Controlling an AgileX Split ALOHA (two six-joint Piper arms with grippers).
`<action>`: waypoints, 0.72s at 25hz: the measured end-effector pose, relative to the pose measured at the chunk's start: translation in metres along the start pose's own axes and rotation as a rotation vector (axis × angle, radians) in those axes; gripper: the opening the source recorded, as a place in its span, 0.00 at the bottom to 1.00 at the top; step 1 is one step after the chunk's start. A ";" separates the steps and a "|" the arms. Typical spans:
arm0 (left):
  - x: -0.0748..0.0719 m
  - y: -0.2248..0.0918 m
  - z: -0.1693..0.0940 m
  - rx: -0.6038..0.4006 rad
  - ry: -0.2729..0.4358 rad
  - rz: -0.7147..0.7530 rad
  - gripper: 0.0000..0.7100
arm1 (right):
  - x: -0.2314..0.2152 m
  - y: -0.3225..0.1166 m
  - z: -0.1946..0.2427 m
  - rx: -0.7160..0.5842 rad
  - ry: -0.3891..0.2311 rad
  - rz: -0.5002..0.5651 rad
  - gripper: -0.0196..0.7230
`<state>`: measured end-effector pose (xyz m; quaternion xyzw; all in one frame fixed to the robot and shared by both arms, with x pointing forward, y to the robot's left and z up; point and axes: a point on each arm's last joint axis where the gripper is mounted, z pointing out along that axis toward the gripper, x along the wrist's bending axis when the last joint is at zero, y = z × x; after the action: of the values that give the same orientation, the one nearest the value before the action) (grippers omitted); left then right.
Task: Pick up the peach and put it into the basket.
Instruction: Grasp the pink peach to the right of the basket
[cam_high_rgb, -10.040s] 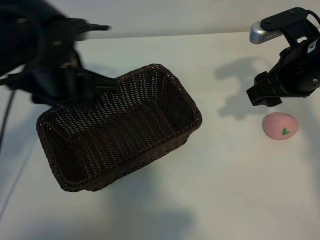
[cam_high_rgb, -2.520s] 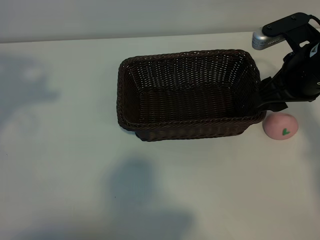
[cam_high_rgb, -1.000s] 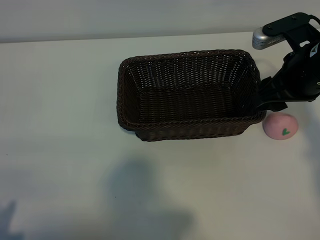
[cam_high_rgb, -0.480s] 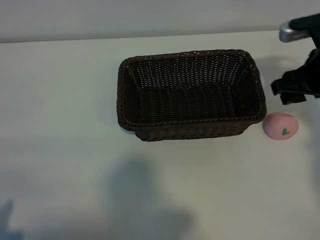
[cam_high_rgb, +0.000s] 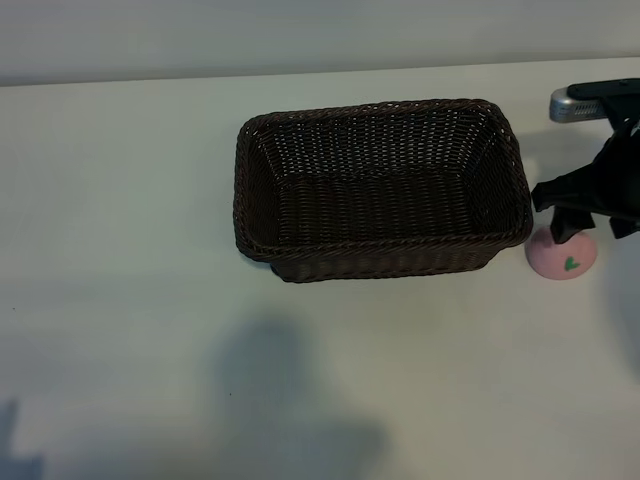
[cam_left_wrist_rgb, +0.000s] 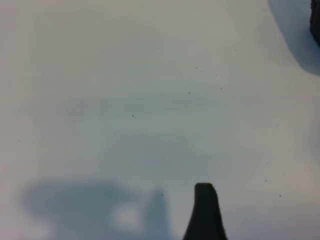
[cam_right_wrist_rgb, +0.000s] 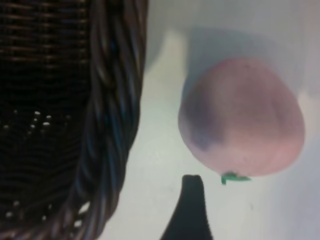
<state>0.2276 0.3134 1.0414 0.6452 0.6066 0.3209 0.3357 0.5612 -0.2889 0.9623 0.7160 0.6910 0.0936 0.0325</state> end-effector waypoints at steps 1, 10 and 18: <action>0.000 0.000 0.000 0.000 0.000 0.000 0.78 | 0.000 0.001 0.002 0.000 0.002 0.002 0.82; 0.000 0.000 0.000 0.000 0.000 0.000 0.78 | -0.001 0.003 0.017 0.013 0.004 0.001 0.80; 0.000 0.000 0.000 0.000 0.000 0.000 0.78 | -0.002 0.003 0.034 0.059 0.004 0.005 0.78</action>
<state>0.2276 0.3134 1.0414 0.6452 0.6066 0.3209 0.3357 0.5702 -0.2882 0.9290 0.7180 0.6919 0.0748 0.0099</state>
